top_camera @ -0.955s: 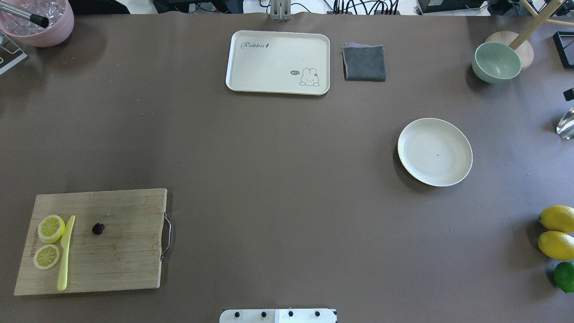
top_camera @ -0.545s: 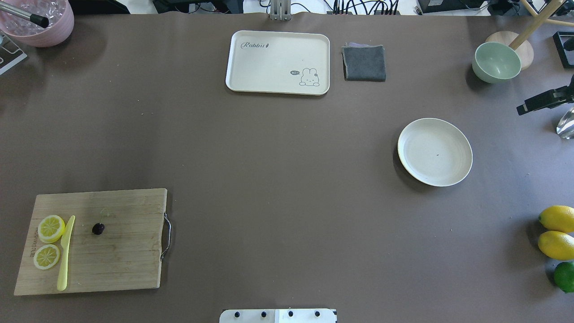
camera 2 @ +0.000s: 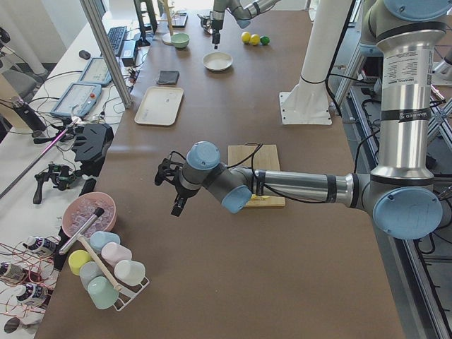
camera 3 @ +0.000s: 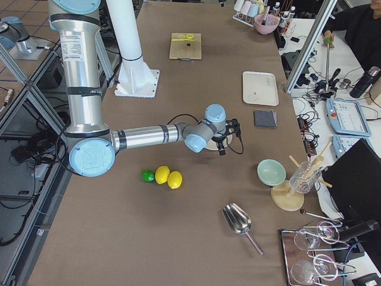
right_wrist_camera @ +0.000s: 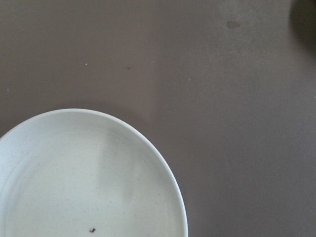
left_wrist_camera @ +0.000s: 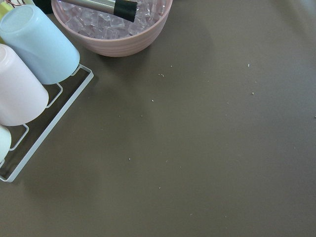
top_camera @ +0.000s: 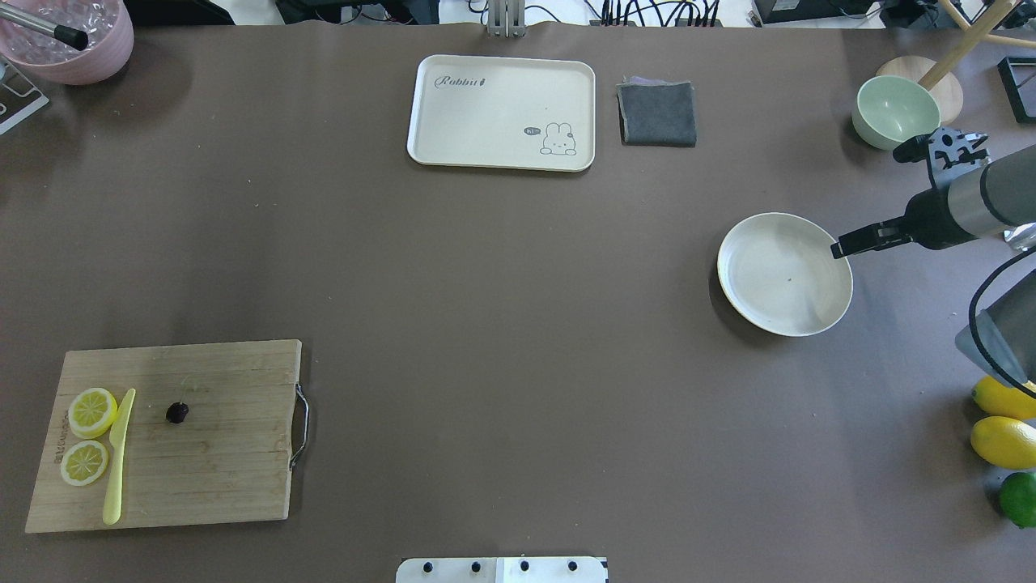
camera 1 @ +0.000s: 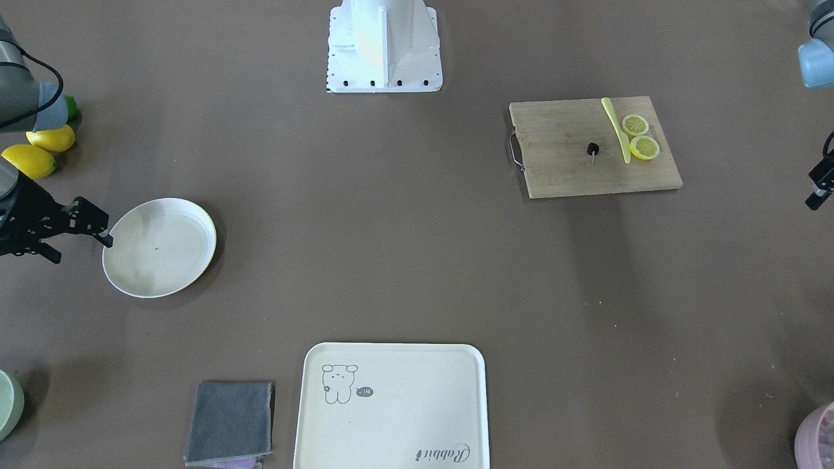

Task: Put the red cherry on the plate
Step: 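Move the right gripper down to the rim of the white plate, then slide the white plate with the right gripper toward the table center, then raise the right gripper off the plate while the left arm reaches toward the cutting board, then lower the left gripper onto the dark red cherry and close it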

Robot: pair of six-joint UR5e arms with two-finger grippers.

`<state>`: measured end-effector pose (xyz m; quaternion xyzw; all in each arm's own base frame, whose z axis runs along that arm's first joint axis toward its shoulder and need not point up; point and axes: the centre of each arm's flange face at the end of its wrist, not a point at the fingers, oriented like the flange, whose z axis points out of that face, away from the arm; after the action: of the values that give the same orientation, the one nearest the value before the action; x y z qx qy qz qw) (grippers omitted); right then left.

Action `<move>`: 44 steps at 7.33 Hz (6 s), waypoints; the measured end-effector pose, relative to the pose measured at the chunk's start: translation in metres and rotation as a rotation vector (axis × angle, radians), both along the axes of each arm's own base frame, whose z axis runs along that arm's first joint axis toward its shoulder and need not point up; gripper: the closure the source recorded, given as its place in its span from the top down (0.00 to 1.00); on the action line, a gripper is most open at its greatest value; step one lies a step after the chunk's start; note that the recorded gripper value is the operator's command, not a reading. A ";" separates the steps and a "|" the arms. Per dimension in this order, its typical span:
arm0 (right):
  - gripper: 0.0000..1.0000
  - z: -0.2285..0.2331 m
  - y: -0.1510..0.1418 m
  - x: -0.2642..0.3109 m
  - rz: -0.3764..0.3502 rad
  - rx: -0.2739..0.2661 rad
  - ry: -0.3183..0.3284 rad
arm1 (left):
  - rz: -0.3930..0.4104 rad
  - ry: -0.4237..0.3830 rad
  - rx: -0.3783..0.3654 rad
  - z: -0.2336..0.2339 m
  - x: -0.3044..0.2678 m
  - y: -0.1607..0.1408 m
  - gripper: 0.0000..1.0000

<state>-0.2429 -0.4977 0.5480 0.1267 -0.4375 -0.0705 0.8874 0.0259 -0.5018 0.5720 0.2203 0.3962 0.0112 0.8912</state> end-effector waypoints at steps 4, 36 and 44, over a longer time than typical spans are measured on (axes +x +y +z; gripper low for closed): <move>0.00 0.016 -0.004 -0.033 -0.020 -0.031 0.024 | 0.007 0.004 0.007 -0.002 0.001 0.000 0.98; 1.00 -0.240 -0.008 -0.133 0.208 -0.176 -0.059 | 0.032 0.105 -0.034 -0.108 0.217 0.124 0.97; 1.00 -0.199 -0.037 -0.085 0.181 -0.195 -0.030 | 0.106 0.032 -0.025 -0.097 0.296 0.194 0.64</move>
<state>-0.3279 -0.5346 0.3490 0.0800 -0.4424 0.0547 0.8916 0.3221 -0.3082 0.4748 0.1882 0.4215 0.0501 0.8857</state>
